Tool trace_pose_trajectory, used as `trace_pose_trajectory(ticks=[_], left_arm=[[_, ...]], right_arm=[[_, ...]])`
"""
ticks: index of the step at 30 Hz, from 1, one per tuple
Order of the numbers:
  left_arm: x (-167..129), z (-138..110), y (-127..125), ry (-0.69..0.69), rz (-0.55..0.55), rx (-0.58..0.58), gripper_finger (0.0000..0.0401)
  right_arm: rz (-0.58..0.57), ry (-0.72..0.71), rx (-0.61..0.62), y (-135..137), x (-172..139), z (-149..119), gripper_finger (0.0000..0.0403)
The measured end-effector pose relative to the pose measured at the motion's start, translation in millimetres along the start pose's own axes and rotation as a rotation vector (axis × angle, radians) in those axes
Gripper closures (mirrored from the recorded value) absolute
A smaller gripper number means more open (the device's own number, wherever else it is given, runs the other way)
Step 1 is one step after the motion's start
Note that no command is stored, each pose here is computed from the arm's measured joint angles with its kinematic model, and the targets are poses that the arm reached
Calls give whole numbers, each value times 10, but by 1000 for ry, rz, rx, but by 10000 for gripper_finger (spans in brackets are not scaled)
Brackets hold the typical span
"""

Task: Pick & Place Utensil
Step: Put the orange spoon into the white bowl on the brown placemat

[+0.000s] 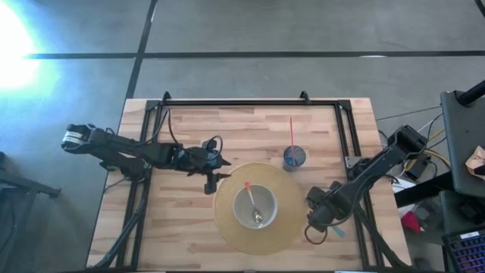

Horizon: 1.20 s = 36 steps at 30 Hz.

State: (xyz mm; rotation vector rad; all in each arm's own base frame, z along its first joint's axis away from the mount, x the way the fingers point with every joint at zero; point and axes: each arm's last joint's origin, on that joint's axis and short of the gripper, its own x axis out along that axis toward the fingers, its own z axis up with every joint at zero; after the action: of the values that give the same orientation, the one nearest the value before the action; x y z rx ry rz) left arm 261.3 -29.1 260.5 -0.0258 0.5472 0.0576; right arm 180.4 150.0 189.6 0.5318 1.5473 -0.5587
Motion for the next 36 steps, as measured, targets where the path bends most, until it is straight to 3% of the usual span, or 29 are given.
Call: trace_pose_trajectory(ticks=[14, 36], left_arm=[[0, 1, 1, -1, 2, -11, 213], [0, 1, 1, -1, 2, -22, 213]], right_arm=[[43, 17, 57, -82, 313, -13, 234], [117, 21, 105, -119, 520, -17, 247]])
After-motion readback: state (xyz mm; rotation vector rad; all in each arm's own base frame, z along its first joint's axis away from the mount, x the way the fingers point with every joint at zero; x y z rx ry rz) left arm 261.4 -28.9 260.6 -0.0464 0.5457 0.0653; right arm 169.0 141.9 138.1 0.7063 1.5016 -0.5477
